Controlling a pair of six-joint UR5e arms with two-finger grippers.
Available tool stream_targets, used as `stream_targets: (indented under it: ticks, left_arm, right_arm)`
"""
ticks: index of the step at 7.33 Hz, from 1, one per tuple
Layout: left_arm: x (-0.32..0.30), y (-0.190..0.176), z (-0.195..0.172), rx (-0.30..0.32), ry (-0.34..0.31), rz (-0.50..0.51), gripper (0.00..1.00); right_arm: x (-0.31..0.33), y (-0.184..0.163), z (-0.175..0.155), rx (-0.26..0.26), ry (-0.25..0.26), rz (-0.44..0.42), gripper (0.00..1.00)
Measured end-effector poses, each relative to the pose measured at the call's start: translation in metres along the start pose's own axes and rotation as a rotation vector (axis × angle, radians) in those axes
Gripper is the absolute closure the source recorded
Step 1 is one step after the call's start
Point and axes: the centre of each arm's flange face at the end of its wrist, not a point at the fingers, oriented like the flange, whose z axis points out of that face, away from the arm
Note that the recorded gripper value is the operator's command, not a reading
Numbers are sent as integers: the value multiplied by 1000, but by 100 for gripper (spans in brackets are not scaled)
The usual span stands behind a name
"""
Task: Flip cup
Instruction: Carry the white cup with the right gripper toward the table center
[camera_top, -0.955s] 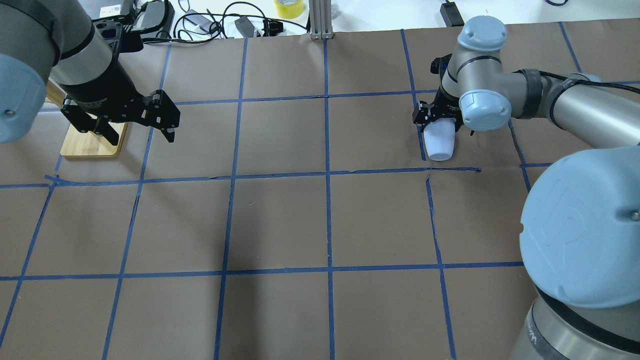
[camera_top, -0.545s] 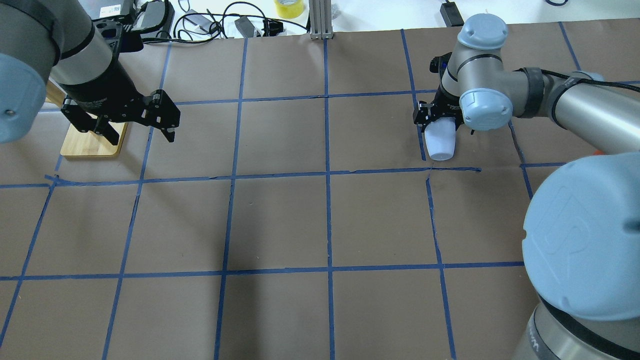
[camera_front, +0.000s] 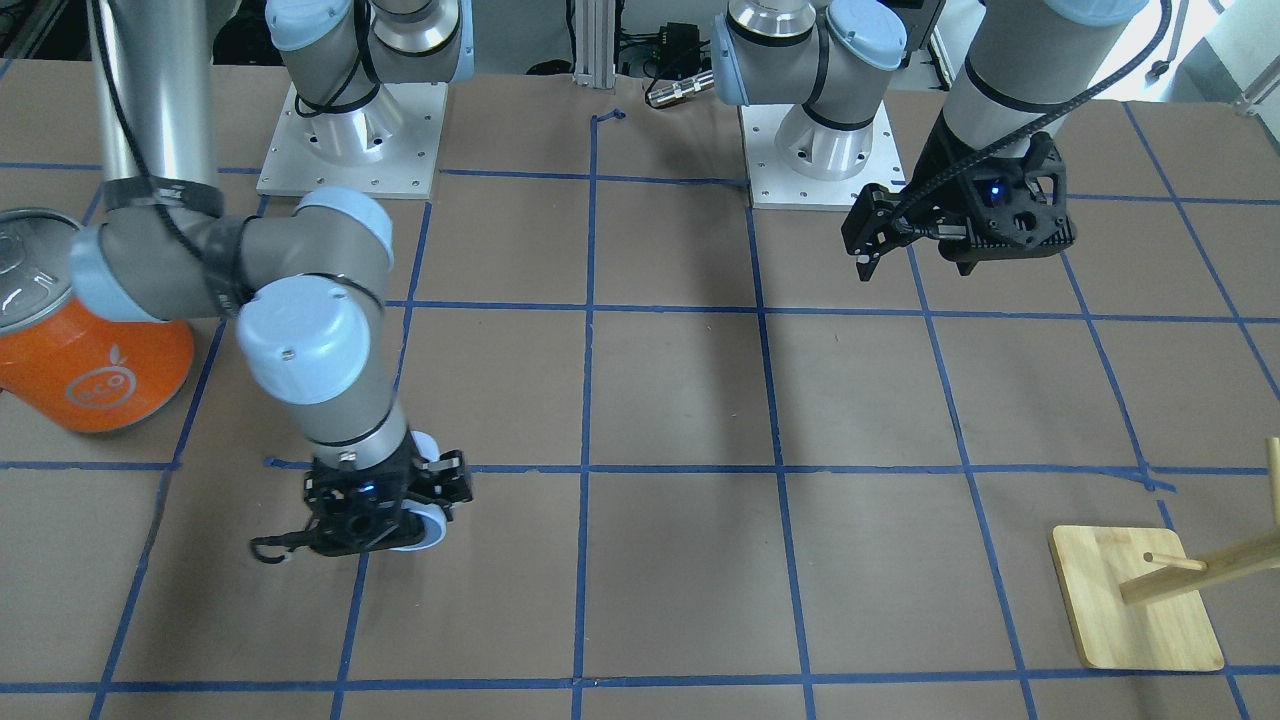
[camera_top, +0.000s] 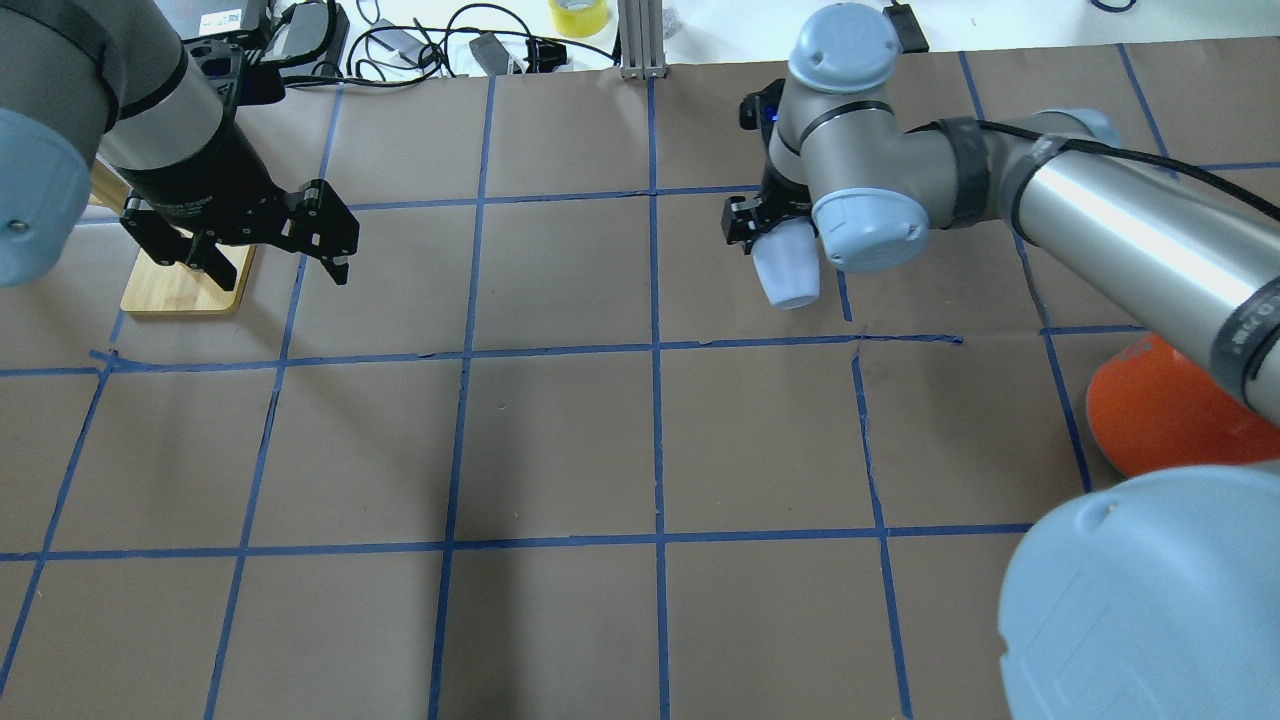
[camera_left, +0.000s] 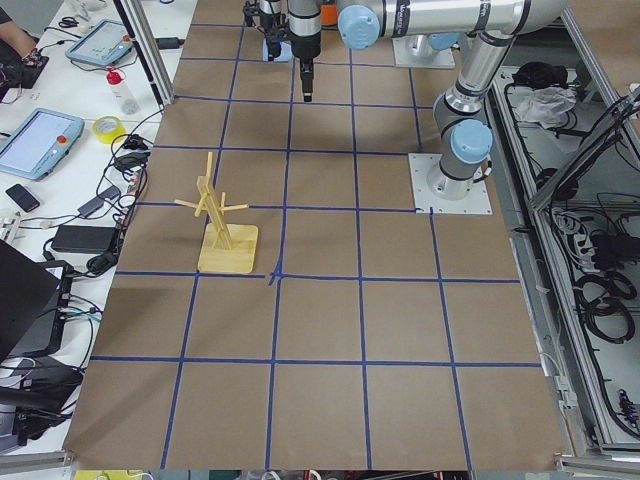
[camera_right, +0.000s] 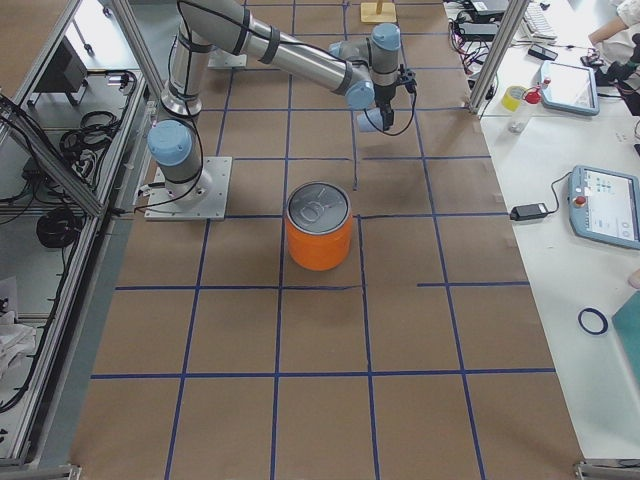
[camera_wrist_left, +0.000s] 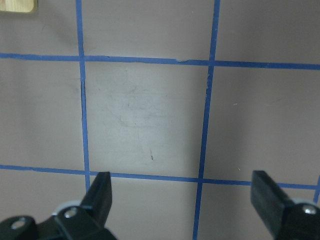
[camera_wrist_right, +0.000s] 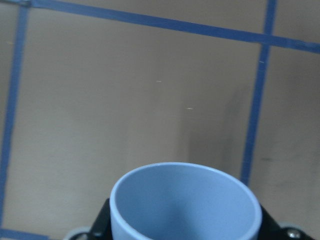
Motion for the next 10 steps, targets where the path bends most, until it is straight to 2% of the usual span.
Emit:
stream_targets:
  ticks: [3,6,8,10]
  left_arm:
    - [-5,-3,-4,12,1,-9,0]
    - [-21,-6,-3,9,0,-34,0]
    - [-22,-5,-1,6,2,-35,0]
    - [-21,-6,0,5,2,-34,0]
  right_arm:
    - [-104,8,4,72,-17,-414,76]
    - [-150,16,30,89,-80,-763,77]
    - [-159,15,43,125,-90,-946,77]
    - [-182,22,46,142,-113,-1061,73]
